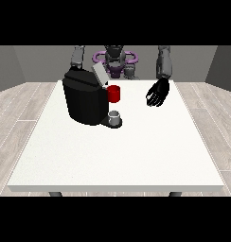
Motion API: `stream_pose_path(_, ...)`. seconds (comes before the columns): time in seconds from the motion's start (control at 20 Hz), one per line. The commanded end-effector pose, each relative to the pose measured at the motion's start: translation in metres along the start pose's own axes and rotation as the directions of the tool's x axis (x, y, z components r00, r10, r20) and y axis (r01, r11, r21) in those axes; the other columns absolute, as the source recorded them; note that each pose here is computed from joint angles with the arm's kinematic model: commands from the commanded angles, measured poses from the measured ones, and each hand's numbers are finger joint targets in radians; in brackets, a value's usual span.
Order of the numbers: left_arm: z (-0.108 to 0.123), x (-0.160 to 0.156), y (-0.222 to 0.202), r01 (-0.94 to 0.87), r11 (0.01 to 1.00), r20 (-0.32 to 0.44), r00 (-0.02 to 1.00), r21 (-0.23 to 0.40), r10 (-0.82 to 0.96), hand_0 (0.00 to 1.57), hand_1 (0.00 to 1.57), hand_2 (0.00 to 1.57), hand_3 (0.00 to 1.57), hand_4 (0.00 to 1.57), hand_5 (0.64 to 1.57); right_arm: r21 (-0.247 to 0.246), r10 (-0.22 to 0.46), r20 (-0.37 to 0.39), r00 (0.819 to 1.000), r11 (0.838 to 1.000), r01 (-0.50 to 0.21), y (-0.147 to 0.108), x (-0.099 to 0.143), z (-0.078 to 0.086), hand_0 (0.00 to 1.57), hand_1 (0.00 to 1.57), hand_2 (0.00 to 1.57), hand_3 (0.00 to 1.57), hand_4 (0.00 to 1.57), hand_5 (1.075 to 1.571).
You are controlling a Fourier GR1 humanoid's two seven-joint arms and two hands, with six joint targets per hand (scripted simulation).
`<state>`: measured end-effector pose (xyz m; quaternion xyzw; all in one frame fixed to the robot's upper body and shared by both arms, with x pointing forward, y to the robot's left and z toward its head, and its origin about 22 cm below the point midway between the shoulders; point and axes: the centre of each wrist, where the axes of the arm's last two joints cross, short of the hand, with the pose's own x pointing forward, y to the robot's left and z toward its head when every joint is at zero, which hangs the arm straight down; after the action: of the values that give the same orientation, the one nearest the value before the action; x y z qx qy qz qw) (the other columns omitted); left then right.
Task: Insert the coffee pod into the coffee machine and close the lid
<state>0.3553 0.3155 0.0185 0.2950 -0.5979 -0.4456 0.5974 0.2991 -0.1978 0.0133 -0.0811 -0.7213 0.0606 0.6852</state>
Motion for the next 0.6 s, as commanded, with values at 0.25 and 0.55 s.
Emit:
stream_pose_path(0.25, -0.003, -0.014, -0.007, 0.189, 0.971, -0.042, 0.979, -0.147, -0.197, 0.88, 0.88, 1.00, 0.82, 0.28, 1.571, 0.042, -0.025, -0.021, 0.999, 0.999, 0.026, -0.010, 0.002, -0.011, 0.00, 0.00, 0.00, 0.00, 0.00, 1.571)
stream_pose_path(0.55, -0.011, -0.016, -0.016, 0.185, 0.966, -0.061, 0.978, -0.181, -0.199, 0.79, 0.79, 0.98, 0.87, 0.40, 1.571, 0.044, -0.002, -0.054, 0.999, 0.999, 0.004, -0.004, -0.013, 0.001, 0.00, 0.00, 0.00, 0.00, 0.00, 1.571)
